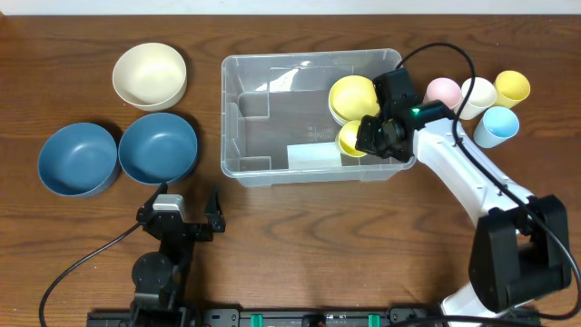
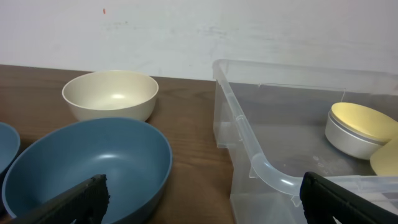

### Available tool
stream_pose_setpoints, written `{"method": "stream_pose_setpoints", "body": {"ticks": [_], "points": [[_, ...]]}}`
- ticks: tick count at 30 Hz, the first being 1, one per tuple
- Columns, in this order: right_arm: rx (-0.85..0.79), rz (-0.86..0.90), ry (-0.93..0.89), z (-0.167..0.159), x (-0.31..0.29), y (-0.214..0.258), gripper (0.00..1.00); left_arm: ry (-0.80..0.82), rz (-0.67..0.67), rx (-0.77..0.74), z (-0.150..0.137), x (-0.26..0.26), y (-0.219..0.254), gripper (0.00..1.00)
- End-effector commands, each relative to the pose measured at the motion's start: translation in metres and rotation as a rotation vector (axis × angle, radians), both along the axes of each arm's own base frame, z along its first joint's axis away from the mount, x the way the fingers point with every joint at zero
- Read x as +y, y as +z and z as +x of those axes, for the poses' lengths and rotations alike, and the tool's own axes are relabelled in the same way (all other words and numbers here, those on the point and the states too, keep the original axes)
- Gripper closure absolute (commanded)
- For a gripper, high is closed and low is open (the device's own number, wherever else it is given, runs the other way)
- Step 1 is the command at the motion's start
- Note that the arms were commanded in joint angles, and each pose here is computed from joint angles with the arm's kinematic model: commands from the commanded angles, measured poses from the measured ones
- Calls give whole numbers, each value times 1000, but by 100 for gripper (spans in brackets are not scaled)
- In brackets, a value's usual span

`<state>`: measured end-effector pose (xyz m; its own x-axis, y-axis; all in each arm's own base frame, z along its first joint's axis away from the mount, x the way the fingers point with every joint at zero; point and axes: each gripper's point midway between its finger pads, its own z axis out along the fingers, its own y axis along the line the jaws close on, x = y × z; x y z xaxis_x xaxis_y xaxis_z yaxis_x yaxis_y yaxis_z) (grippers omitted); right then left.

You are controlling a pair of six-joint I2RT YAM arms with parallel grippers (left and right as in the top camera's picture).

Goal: Pack container
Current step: 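Carry the yellow cup into the bin beside the bowl stack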

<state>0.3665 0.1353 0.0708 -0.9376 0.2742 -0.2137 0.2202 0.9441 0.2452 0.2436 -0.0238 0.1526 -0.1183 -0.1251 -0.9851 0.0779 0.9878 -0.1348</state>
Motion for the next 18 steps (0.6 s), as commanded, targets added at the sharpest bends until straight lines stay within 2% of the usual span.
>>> {"method": "stream_pose_setpoints", "body": {"ticks": [1, 5, 6, 7, 10, 18], "points": [[7, -22, -10, 0, -1, -7, 99, 23, 21, 49, 0, 5, -17, 2], [11, -23, -10, -1, -1, -8, 97, 23, 21, 49, 0, 5, -17, 2], [11, -23, -10, -1, -1, -8, 92, 23, 21, 49, 0, 5, -17, 2], [11, -23, -10, -1, -1, -8, 81, 23, 21, 49, 0, 5, -17, 2], [12, -22, -9, -1, -1, -8, 64, 23, 21, 49, 0, 5, -17, 2], [19, -9, 16, -3, 3, -8, 65, 23, 21, 48, 0, 5, -17, 2]]}}
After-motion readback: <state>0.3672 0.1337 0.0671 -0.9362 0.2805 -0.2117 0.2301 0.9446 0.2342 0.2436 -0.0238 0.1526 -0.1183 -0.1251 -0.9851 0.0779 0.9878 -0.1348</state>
